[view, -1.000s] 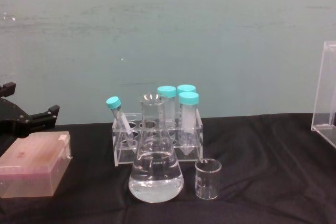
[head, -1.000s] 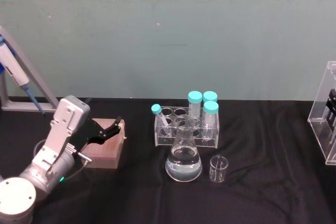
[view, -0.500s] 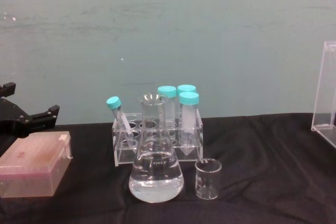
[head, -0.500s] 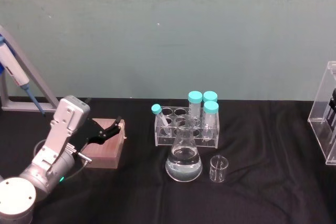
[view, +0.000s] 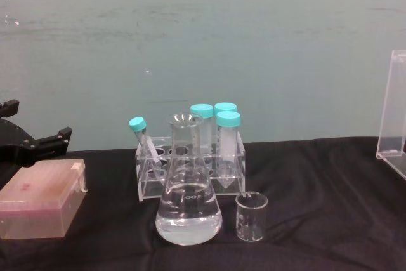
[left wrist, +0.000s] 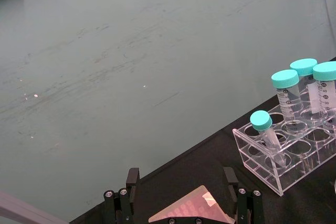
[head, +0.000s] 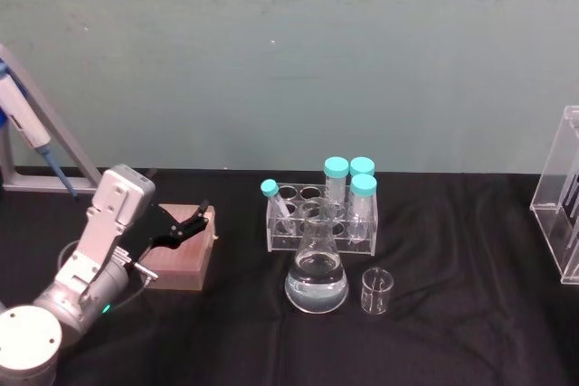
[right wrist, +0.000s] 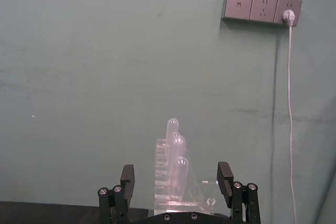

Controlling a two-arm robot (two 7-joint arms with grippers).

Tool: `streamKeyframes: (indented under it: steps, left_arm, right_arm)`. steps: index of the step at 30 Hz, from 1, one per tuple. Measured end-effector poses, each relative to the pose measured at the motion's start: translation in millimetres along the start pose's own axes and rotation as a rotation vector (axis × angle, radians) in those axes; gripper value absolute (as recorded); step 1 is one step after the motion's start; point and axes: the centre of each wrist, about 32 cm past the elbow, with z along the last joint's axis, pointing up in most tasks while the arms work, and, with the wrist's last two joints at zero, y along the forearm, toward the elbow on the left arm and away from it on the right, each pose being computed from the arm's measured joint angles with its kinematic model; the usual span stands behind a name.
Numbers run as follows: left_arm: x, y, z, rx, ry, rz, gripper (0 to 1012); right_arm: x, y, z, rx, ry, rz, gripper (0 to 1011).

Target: Place the experimental apparatus aside using one hand.

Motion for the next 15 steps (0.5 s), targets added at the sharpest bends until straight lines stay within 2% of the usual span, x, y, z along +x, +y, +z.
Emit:
streamKeyframes:
  steps: [7,15]
  left_arm:
    - [0.0,0.0,0.0,0.000,0.000,0.000,1000]
    - [0.0,0.0,0.0,0.000,0.000,0.000,1000]
  right_arm:
    - [-1.1,-4.6,9.8,0.047,-0.026,0.009,1003]
    - [-4.6,-9.5,19.0,0.157,-0.090,0.038,1003]
